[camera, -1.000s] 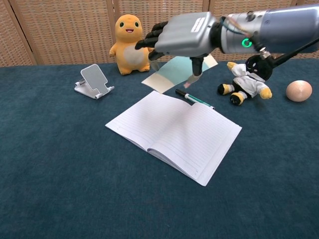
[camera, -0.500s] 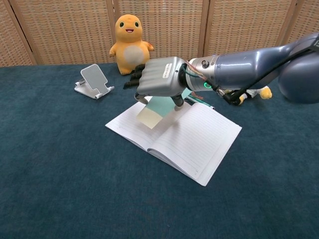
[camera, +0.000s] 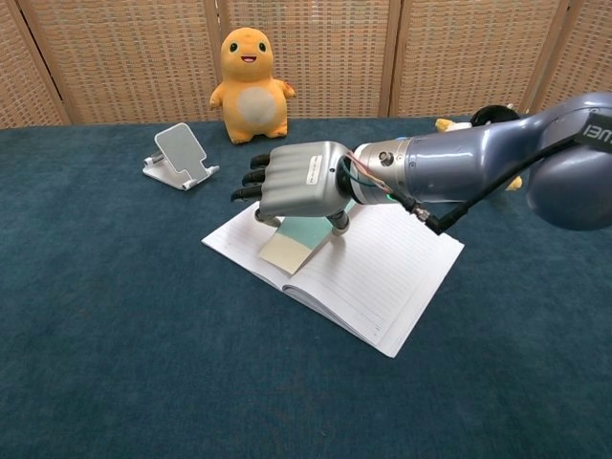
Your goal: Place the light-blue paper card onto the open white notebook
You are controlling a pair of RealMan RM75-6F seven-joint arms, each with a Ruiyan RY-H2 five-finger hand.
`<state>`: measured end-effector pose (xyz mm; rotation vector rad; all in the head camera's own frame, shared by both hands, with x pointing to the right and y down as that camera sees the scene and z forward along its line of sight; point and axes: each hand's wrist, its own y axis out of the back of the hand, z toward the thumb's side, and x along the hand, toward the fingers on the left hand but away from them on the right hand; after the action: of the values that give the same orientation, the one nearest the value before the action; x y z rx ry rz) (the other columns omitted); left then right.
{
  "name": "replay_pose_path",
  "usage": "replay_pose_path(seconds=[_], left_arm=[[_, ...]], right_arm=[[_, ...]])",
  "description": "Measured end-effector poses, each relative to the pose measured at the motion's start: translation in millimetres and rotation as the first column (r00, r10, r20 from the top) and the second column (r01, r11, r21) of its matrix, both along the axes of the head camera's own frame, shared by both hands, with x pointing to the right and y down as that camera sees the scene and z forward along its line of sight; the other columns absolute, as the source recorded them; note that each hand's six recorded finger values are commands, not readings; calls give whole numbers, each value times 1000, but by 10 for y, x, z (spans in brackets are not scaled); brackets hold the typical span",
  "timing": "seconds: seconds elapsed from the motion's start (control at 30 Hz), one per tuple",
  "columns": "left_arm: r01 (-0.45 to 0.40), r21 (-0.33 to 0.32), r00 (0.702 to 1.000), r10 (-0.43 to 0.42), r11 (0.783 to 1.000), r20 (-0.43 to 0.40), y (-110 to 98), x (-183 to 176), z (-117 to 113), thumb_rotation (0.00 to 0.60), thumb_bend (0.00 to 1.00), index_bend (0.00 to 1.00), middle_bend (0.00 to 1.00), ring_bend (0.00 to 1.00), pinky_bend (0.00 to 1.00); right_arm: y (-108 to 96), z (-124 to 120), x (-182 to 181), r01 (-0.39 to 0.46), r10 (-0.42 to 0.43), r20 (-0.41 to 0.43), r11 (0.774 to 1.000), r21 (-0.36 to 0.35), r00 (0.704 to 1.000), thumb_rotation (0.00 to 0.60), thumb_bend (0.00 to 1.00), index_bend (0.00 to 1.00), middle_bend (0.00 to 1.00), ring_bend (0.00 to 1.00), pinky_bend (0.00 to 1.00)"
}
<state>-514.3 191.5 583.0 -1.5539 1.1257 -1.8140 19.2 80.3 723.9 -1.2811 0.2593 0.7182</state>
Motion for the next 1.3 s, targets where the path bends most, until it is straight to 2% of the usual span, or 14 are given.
replay_pose_path(seconds=[0.07,0.1,0.23,0.27,0.37,0.6,0.67,0.77,0.87,0.93,1.03,1.1,1.17,1.3], left_arm=[[1,0,1000,-1,1000,0,-3,-2,1,600,0,0,0,0,0],[2,0,1000,-2,1000,0,-4,-4,1,600,0,0,0,0,0],[3,-2,1000,-3,1000,-1,-6,-8,3,600,0,0,0,0,0],[3,-2,1000,-3,1000,-1,-8,-12,3,600,0,0,0,0,0],[5,-2,1000,-5,1000,-1,-11,-19,3,600,0,0,0,0,0],[2,4,1000,-2,1000,4,-9,-15,-8,600,0,0,0,0,0],[1,9,1000,-1,1000,7,-8,-14,-15,600,0,0,0,0,0],[-3,23,1000,3,1000,14,-5,-6,-35,600,0,0,0,0,0],[-10,48,1000,9,999,26,0,8,-74,600,0,0,0,0,0],[-14,67,999,12,998,36,4,16,-102,600,0,0,0,0,0],[-25,98,999,20,995,50,9,38,-144,600,0,0,0,0,0],[-42,126,998,35,991,55,1,64,-173,600,0,0,0,0,0],[-62,153,997,54,986,57,-4,91,-197,600,0,0,0,0,0],[-86,184,996,78,979,53,14,120,-218,600,0,0,0,0,0]], right_arm=[[8,2,-13,5,-5,3,1000,1,1000,600,329,580,0,0,57],[11,5,-17,10,-10,2,1000,3,1000,600,288,524,0,0,57],[14,15,-19,22,-22,2,1000,13,1000,600,44,142,0,0,57],[11,14,-20,22,-22,4,1000,15,1000,600,18,105,0,0,57],[-15,-13,-23,10,-10,20,1000,15,1000,600,3,55,0,0,57],[-100,-154,33,-18,17,62,1000,10,998,600,38,50,0,0,57],[-102,-194,43,-30,30,78,1000,0,997,600,88,49,0,0,57],[-99,-275,72,-68,72,115,997,-40,991,600,243,49,0,0,57],[-107,-358,133,-130,146,149,985,-112,978,600,461,49,0,0,57],[-140,-397,204,-185,211,162,969,-162,964,600,677,49,0,0,57],[-184,-407,320,-259,298,160,939,-226,941,600,945,49,0,0,57],[-184,-395,390,-306,355,149,911,-276,923,600,998,49,0,0,57],[-168,-379,436,-343,401,135,883,-320,906,600,1000,41,0,0,57],[-100,-330,504,-413,489,89,810,-416,868,600,1000,5,0,0,57]])
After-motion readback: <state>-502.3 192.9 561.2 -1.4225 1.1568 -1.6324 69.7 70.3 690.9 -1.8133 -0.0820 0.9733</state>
